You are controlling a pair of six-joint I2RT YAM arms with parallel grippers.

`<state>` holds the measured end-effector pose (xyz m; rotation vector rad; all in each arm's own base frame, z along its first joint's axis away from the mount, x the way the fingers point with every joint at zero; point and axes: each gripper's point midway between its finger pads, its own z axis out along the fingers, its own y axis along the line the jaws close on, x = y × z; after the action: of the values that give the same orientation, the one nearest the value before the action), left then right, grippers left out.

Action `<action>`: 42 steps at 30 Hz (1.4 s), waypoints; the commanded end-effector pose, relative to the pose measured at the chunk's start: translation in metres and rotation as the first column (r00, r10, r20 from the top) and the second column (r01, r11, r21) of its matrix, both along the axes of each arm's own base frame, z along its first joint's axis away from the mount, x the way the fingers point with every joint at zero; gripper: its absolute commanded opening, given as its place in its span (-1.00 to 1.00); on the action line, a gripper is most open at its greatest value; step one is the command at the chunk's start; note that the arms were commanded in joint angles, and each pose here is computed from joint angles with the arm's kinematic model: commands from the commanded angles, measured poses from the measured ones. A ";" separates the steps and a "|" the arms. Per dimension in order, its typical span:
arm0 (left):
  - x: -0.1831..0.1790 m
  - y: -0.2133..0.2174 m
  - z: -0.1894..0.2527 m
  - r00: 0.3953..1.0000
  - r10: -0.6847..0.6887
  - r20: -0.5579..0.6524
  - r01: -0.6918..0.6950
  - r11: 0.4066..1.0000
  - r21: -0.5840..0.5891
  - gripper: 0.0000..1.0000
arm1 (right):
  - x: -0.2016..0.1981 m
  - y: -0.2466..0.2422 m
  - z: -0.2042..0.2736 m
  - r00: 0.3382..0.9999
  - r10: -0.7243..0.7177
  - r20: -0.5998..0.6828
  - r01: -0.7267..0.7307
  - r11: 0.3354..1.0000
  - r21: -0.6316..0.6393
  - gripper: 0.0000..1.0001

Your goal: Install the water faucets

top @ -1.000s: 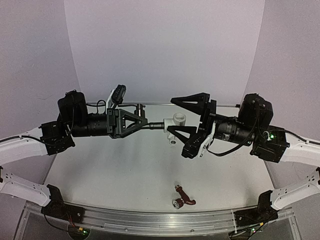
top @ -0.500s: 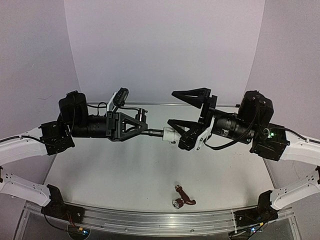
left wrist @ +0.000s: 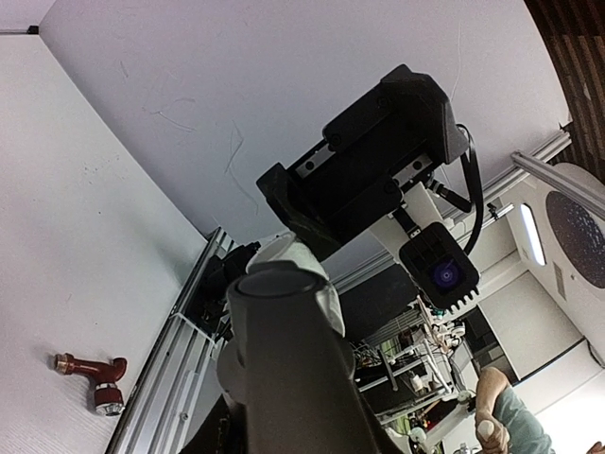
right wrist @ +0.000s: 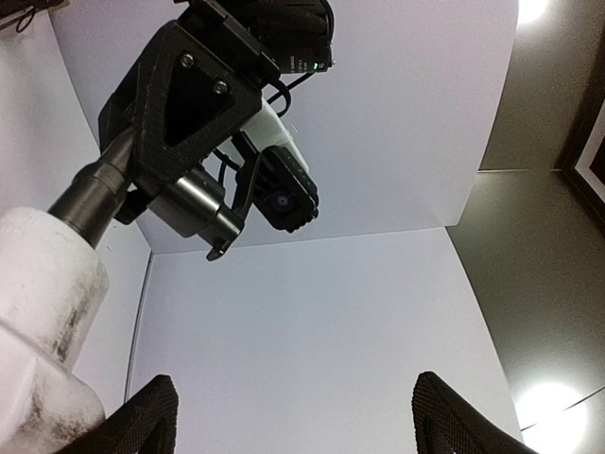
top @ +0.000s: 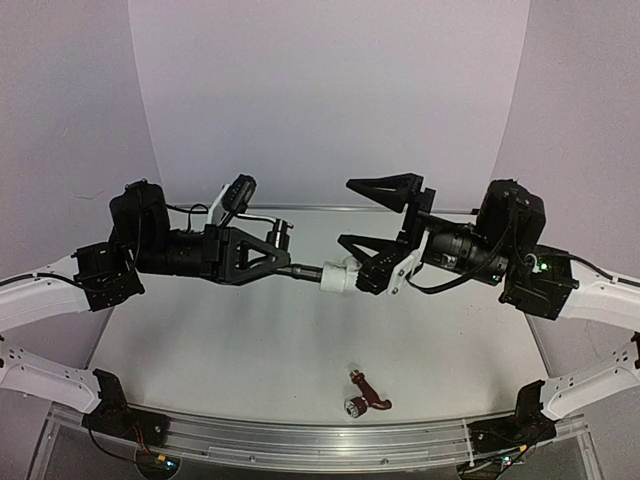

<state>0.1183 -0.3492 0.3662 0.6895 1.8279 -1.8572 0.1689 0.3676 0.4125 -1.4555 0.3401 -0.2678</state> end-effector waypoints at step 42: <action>-0.010 0.008 0.081 0.993 -0.015 0.119 0.043 0.970 -0.240 -1.00 | 0.013 -0.034 -0.053 0.975 -0.071 -0.212 0.048 0.993 -0.108 0.79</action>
<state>0.1137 -0.3547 0.3877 0.7086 1.7497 -1.9613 0.1874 0.3444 0.3521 -1.6038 0.4949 -0.2425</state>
